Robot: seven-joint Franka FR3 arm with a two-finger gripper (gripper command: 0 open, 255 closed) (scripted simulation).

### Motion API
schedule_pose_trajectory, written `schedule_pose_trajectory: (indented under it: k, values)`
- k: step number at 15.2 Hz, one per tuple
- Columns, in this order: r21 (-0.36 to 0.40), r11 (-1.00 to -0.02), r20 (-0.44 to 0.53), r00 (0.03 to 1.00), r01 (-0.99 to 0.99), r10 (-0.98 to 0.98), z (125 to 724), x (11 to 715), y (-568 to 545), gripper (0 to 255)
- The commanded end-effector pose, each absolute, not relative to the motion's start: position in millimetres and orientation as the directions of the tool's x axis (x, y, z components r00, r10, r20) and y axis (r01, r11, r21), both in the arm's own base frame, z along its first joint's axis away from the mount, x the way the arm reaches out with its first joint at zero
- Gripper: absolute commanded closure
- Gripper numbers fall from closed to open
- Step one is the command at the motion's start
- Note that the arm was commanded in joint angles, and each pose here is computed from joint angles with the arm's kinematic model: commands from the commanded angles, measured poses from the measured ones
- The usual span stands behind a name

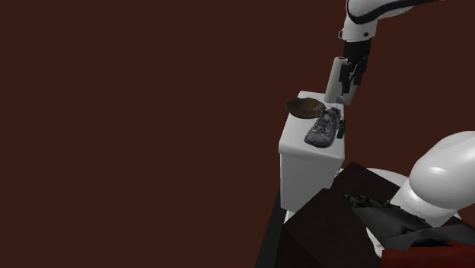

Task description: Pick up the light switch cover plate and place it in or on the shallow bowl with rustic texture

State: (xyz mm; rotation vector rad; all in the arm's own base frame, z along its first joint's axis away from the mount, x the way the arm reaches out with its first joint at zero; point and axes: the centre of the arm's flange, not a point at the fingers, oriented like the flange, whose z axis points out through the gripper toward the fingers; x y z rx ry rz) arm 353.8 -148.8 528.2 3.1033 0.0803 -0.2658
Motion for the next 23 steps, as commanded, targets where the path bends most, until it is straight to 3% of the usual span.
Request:
schedule_pose_trajectory:
  k: [1,16,23]
  values:
    - [0.027,-0.998,-0.169,0.985,0.052,0.047,525,361,-173,0]
    - [0.060,-0.998,-0.157,0.987,0.034,0.024,499,416,-355,0]
    - [0.060,-0.998,-0.157,0.987,0.034,0.024,462,410,-358,0]
